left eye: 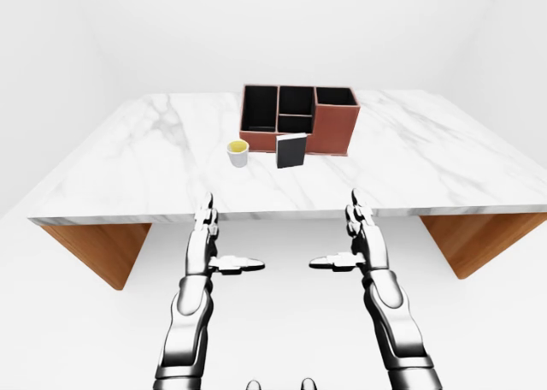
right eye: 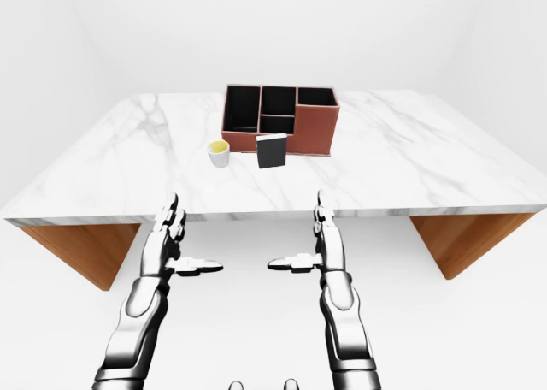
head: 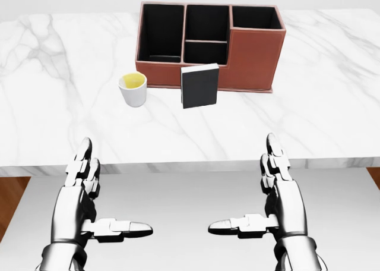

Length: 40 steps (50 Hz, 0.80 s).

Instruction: Pick up the book and place it in the caddy.

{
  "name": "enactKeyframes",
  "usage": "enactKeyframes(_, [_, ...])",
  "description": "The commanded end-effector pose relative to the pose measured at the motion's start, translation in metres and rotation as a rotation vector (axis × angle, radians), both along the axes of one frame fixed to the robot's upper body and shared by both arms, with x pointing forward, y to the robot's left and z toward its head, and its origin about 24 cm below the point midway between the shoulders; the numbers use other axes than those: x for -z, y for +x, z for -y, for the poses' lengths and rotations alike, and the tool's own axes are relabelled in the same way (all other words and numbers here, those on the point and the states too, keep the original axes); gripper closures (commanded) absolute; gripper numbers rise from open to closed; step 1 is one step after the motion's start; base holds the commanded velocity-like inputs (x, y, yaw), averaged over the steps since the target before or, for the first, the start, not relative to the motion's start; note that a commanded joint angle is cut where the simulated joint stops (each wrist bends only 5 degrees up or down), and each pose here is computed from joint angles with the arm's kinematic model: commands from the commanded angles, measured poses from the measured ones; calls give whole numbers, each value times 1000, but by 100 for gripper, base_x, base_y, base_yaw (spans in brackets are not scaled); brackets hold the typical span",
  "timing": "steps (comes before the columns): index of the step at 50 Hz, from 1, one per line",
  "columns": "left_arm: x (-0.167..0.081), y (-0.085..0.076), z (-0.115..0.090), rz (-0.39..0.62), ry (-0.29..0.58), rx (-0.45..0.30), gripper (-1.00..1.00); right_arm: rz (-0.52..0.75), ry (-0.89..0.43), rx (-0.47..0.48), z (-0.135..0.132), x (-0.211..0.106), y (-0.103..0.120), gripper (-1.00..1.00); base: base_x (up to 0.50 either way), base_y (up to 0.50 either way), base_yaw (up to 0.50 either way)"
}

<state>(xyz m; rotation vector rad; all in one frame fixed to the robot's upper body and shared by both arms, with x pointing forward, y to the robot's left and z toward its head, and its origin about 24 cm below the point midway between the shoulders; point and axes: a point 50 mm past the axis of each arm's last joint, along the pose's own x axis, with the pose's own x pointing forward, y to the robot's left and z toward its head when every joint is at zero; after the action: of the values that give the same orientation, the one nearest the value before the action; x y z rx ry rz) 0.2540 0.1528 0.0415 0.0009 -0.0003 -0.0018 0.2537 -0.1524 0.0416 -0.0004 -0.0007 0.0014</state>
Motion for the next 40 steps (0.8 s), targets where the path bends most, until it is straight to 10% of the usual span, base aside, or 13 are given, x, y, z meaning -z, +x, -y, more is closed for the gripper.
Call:
enactKeyframes(1, [-5,3,-9,7,-7,-4,-100,4,-7,-10,4,-1,1,-100,0,0,0])
enactKeyframes(40, [-102,22,-19,353,82,73,-100,288,-194,-88,3,-87,26,-100,0,0,0])
